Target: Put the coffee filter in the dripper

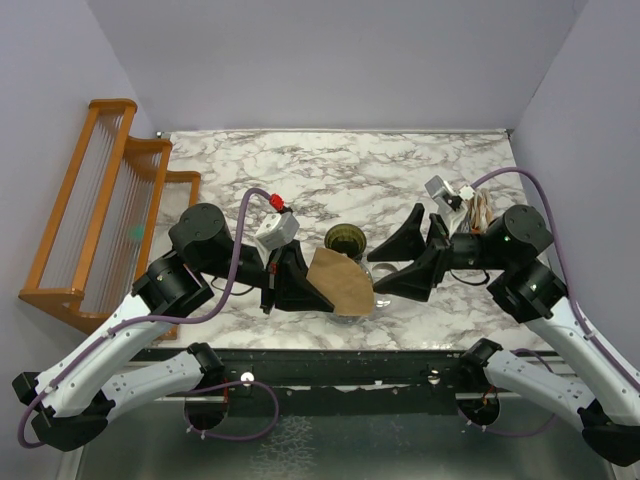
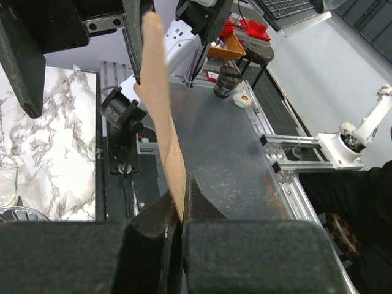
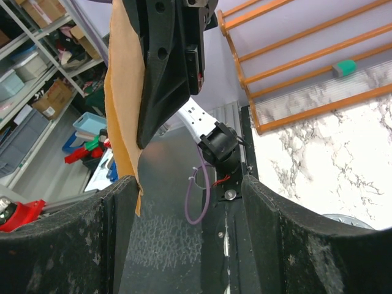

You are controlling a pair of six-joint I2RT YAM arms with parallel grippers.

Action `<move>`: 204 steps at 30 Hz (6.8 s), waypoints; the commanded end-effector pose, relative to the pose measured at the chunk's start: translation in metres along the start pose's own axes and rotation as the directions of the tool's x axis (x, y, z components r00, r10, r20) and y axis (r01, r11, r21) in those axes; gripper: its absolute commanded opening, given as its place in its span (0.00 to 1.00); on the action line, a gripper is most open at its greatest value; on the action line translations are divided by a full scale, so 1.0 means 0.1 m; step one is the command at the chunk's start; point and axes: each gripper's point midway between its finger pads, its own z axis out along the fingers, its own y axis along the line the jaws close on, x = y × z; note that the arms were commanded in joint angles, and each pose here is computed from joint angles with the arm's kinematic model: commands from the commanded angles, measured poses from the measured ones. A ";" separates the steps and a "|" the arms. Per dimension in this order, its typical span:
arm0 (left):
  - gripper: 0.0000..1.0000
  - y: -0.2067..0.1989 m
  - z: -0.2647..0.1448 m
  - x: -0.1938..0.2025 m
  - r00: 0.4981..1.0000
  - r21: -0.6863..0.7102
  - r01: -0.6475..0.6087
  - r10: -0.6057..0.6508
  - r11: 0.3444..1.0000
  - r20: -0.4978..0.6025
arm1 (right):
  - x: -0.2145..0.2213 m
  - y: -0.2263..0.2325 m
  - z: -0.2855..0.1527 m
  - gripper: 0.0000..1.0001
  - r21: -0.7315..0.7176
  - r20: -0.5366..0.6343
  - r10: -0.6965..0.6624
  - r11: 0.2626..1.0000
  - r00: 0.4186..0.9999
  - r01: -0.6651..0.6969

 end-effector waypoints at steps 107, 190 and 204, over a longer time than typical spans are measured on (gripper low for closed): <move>0.99 1.66 -0.65 -0.20 0.937 -0.829 0.348 -0.173 0.437 0.303 | 0.24 -1.58 0.27 0.01 0.927 -0.138 -0.013 0.350 0.990 0.134; 0.00 2.02 -0.39 0.91 0.835 -0.872 0.359 -0.531 0.332 0.142 | 0.85 -1.39 -0.06 0.01 0.945 -0.224 0.196 0.283 0.955 0.164; 0.05 2.04 -0.38 1.17 0.798 -0.888 0.340 -0.595 0.309 0.099 | 1.20 -1.39 -0.17 0.01 0.944 -0.264 0.291 0.271 0.920 0.186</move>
